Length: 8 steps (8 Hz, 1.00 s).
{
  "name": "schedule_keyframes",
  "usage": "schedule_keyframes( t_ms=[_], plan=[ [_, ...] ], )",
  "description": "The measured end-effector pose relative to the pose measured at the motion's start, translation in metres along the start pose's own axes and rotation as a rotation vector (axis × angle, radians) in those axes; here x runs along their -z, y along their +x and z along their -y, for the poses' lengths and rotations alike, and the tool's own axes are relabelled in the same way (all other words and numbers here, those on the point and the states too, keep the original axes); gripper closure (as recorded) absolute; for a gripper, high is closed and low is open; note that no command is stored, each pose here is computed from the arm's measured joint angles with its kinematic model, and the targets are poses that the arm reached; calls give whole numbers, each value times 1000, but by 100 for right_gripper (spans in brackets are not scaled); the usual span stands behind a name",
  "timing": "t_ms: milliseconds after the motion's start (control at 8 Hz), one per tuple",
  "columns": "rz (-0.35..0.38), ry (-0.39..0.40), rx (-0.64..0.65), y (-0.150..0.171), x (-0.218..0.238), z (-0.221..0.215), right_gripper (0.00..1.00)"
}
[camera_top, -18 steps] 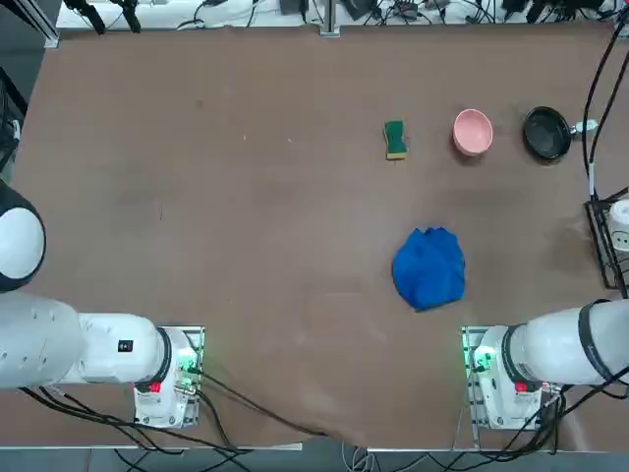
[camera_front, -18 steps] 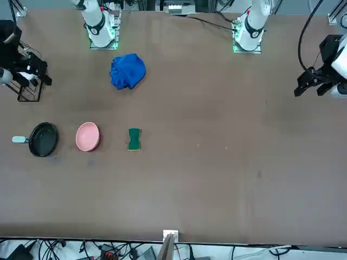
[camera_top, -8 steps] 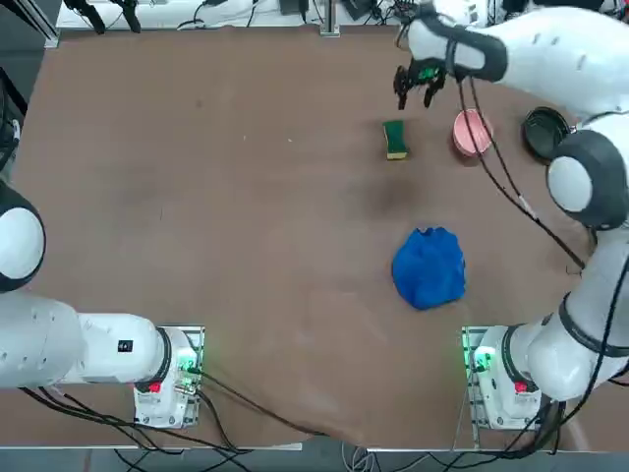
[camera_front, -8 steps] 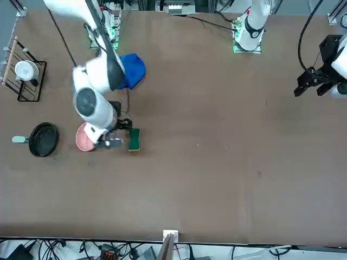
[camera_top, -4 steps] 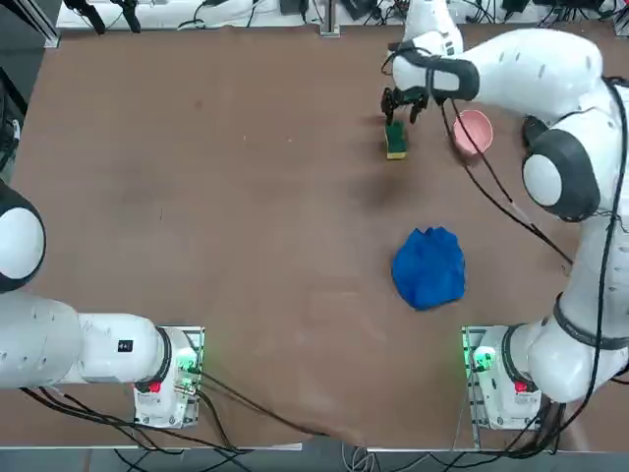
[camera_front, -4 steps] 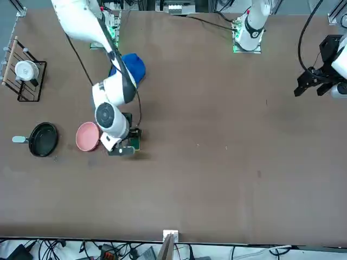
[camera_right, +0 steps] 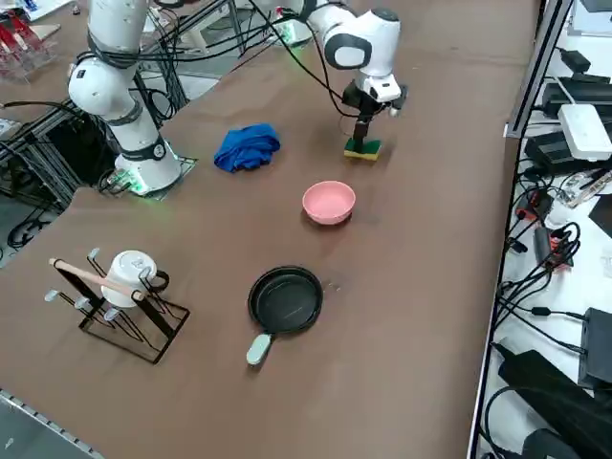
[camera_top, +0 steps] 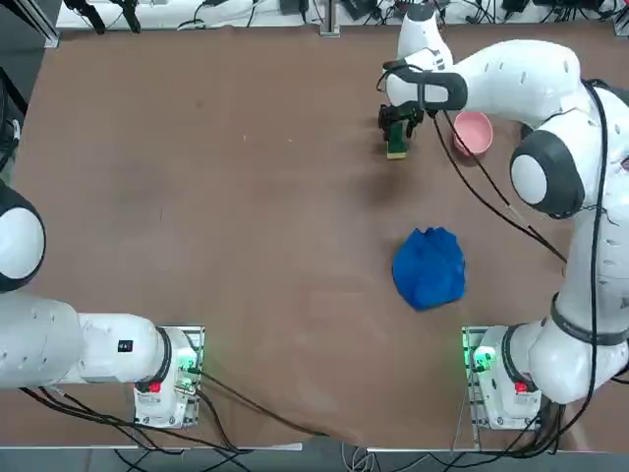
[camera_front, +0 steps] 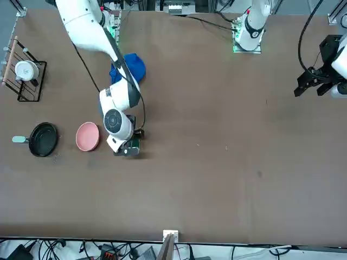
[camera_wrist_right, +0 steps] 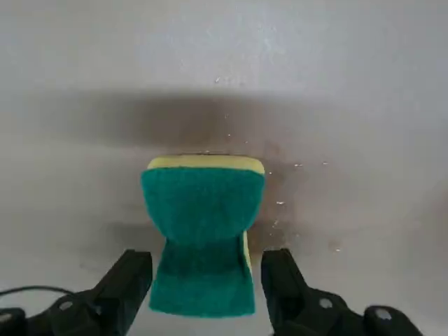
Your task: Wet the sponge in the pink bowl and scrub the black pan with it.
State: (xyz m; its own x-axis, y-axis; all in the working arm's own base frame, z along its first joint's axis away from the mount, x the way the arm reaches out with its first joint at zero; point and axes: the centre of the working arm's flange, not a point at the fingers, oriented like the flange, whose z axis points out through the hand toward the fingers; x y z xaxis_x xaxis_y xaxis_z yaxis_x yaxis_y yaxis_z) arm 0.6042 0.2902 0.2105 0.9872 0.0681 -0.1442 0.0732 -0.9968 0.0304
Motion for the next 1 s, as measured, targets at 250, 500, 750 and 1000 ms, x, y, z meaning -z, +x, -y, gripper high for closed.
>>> schedule_keyframes(
  t_ms=[250,500,750,1000],
  plan=[
    [-7,2,0,1,-1,0,15],
    [-9,3,0,1,-2,0,60],
    [-13,4,0,2,-4,1,82],
    [-12,4,1,2,-7,2,93]
  ],
)
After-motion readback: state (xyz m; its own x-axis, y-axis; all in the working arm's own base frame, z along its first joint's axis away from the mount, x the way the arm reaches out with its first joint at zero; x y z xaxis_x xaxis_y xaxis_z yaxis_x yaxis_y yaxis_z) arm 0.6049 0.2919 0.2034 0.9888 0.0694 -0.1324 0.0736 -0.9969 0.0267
